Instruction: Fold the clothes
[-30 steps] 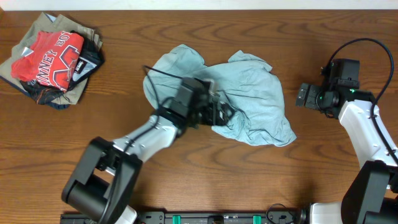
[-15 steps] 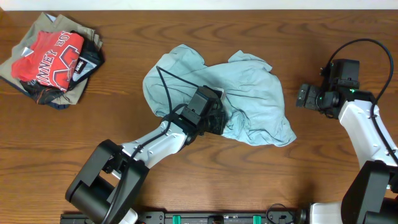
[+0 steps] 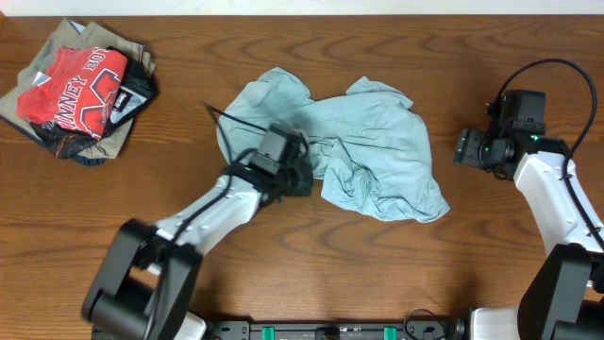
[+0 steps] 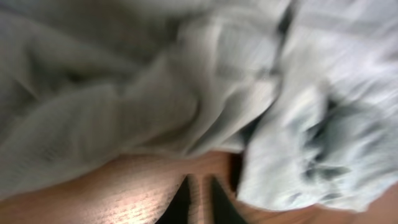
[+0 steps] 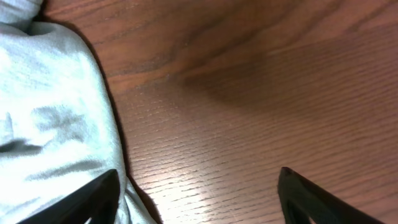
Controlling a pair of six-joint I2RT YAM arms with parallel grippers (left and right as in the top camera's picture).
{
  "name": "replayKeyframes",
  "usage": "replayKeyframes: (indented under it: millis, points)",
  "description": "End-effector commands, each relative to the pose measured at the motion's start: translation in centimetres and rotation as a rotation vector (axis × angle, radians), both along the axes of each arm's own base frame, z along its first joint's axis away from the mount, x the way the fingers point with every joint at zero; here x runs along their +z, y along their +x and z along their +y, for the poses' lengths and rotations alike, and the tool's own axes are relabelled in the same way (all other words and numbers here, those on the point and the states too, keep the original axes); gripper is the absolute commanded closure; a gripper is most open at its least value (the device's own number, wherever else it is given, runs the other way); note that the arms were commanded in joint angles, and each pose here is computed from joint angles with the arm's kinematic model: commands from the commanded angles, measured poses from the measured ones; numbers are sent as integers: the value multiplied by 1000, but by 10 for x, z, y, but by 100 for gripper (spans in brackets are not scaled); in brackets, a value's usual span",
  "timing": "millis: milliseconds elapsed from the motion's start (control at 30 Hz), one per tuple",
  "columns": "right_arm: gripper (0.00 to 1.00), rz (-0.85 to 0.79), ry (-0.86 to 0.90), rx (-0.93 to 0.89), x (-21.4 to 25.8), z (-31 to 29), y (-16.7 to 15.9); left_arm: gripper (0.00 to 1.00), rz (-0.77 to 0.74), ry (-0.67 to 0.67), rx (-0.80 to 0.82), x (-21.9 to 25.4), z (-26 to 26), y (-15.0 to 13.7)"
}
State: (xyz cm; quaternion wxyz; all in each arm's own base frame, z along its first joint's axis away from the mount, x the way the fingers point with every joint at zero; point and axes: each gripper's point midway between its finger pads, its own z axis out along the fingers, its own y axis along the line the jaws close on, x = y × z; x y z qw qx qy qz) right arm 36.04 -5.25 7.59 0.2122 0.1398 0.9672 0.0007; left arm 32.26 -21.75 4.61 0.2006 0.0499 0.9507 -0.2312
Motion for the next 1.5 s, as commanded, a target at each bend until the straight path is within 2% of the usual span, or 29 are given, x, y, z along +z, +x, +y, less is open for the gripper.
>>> replayKeyframes:
  millis: [0, 400, 467, 500, 533, 667, 767, 1033, 1167, 1300, 1467]
  points:
    - [18, -8, -2, -7, 2, -3, 1, 43, -40, -70, -36, 22, -16, 2]
    - [16, -8, 1, -6, 2, -3, 1, 42, 38, -23, -175, -32, -61, -31]
    - [17, -8, 1, -6, 2, -3, 1, 59, 26, -30, -186, -35, -67, -31]
    - [16, -8, 1, -6, 2, -3, 1, 80, 22, -32, -187, -35, -68, -30]
    - [18, -8, 1, -6, 2, -3, 1, 94, 18, -23, -180, -35, -67, -29]
    - [23, -9, 1, -6, 2, -3, 1, 94, 48, -7, -110, -26, -42, -23]
    - [26, 4, 21, 1, 1, 1, -2, 94, 83, 7, -5, -3, -1, -18]
    - [34, 107, 242, 103, -24, 50, -15, 94, 28, -31, 261, 57, 92, 2]
    - [29, 188, 249, 139, -47, 66, -22, 94, 50, -25, 292, 60, 102, -5]
    - [26, 235, 251, 176, -68, 80, -22, 94, 134, 15, 301, 49, 108, -24]
    - [29, 254, 245, 230, -90, 99, -18, 94, 202, 117, 337, 37, 126, -41]
